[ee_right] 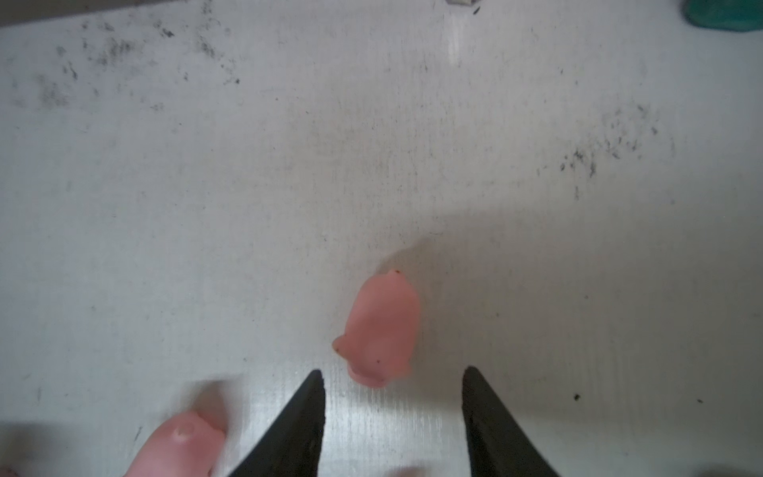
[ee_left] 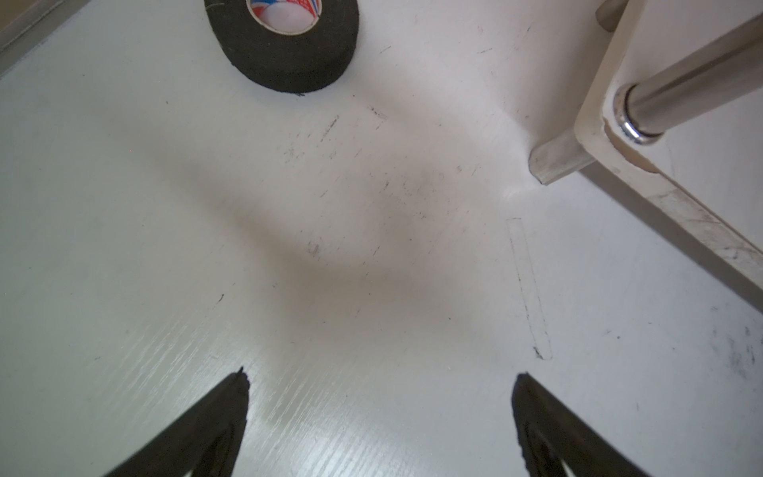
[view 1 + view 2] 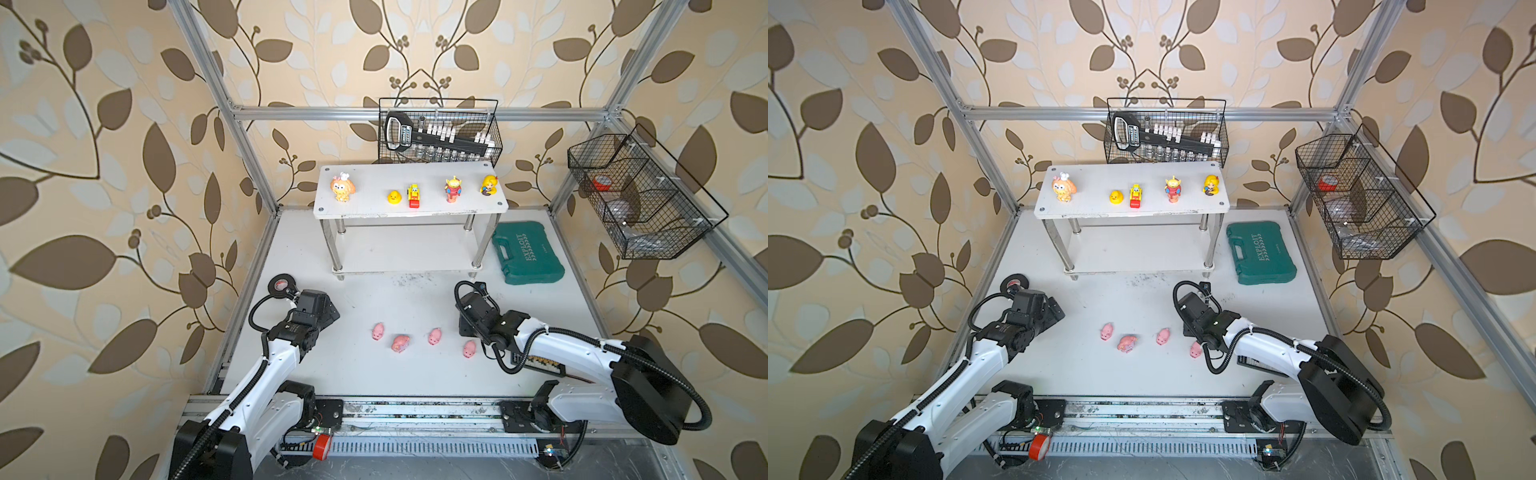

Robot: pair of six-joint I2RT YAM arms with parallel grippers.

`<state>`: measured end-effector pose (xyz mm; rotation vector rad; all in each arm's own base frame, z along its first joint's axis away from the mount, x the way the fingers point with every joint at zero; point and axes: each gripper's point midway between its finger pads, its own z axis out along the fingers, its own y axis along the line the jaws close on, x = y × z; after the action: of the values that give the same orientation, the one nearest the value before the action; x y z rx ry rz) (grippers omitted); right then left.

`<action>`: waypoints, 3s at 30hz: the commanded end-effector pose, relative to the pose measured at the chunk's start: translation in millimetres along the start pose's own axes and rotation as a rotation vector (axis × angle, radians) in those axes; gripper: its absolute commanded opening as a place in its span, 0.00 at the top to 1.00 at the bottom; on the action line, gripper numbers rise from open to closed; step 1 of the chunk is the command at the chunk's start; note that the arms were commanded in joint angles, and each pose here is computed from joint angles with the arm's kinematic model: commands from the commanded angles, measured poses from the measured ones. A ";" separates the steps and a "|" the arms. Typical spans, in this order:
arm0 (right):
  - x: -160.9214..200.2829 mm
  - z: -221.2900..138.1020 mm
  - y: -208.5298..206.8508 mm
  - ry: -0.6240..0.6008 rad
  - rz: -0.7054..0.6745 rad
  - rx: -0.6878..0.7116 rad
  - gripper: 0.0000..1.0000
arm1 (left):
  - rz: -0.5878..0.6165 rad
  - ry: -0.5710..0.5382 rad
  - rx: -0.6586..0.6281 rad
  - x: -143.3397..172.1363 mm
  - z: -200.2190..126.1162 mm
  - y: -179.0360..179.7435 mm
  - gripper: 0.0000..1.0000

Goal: Organize plastic toys on shelves
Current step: Pick up the plastic toy at the center of the board, then place the plastic toy on the shelf.

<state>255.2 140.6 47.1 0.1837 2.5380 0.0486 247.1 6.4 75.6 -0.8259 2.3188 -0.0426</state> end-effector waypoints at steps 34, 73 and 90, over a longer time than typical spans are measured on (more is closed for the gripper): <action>-22.3 14.8 32.9 -0.045 -0.104 0.051 0.77 | 0.034 0.012 0.100 -1.3 -4.6 -20.8 0.01; -201.8 87.9 121.0 -0.232 -0.229 -0.091 0.71 | 0.434 -0.029 0.609 55.8 -45.6 -141.5 0.01; -207.7 68.2 120.7 -0.230 -0.199 -0.130 0.43 | 0.319 -0.038 0.376 38.6 -30.3 -112.5 0.01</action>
<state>481.7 227.6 95.8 -0.1087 2.3196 0.0687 261.4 -131.9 90.2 -0.0962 2.3184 -0.4072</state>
